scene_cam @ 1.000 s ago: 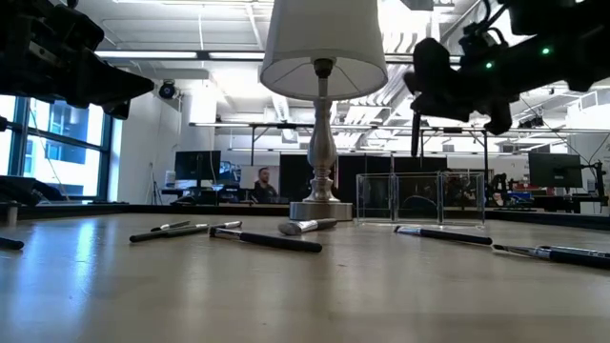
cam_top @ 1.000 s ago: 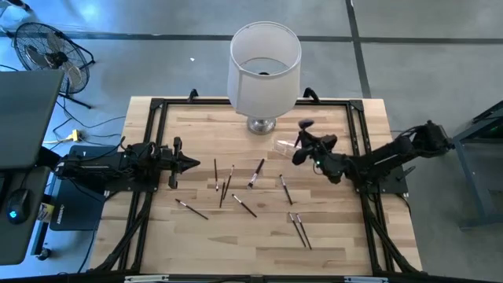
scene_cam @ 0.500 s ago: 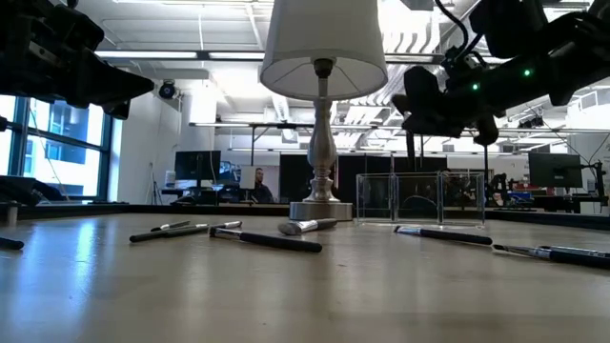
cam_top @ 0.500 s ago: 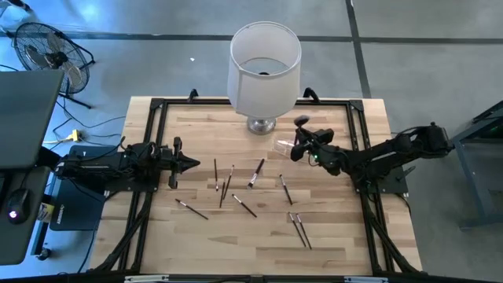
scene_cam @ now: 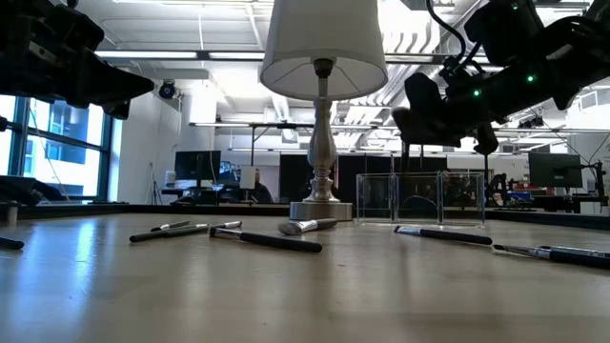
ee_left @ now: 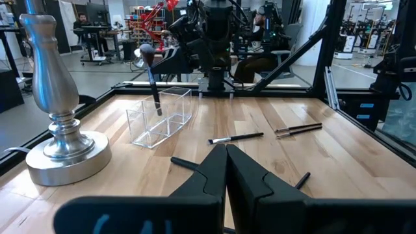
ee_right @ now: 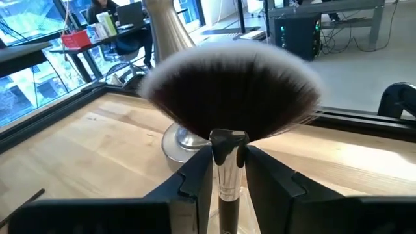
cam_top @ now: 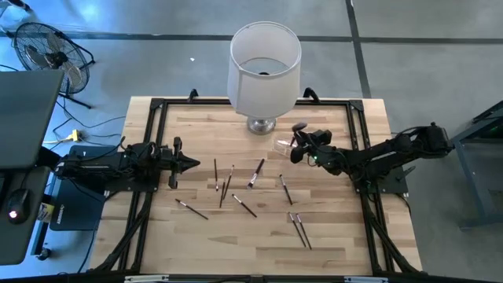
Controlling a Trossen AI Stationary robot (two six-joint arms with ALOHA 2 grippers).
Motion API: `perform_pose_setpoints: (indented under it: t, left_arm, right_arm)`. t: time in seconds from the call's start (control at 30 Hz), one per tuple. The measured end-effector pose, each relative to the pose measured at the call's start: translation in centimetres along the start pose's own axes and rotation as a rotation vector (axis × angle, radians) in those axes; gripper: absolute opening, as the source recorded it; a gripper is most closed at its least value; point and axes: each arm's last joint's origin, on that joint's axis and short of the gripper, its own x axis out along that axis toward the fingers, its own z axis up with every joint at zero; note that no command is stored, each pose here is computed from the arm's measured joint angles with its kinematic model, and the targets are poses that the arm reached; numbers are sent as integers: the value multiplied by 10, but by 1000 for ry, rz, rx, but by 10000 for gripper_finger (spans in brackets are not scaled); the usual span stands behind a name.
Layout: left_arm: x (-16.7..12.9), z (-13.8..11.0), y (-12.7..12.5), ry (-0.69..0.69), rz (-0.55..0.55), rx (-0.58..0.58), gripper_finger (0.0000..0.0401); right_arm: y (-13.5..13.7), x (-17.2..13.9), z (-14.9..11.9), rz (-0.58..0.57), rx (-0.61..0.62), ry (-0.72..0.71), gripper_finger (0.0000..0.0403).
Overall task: Put items in baskets/containers
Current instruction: Put the black highlighter brush into the transparent organizer
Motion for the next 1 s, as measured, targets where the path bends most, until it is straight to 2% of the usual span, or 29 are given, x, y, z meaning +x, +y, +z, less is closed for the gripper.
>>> perform_pose_setpoints:
  t: [0.3, 0.47, 1.0]
  left_arm:
    - [0, 0, 0, 0, 0, 0, 1]
    - [0, 0, 0, 0, 0, 0, 1]
    - [0, 0, 0, 0, 0, 0, 1]
  right_arm:
    - [2, 0, -1, 70, 4, 40, 87]
    - [2, 0, -1, 70, 44, 42, 87]
    - [-3, -7, 6, 42, 23, 105, 67]
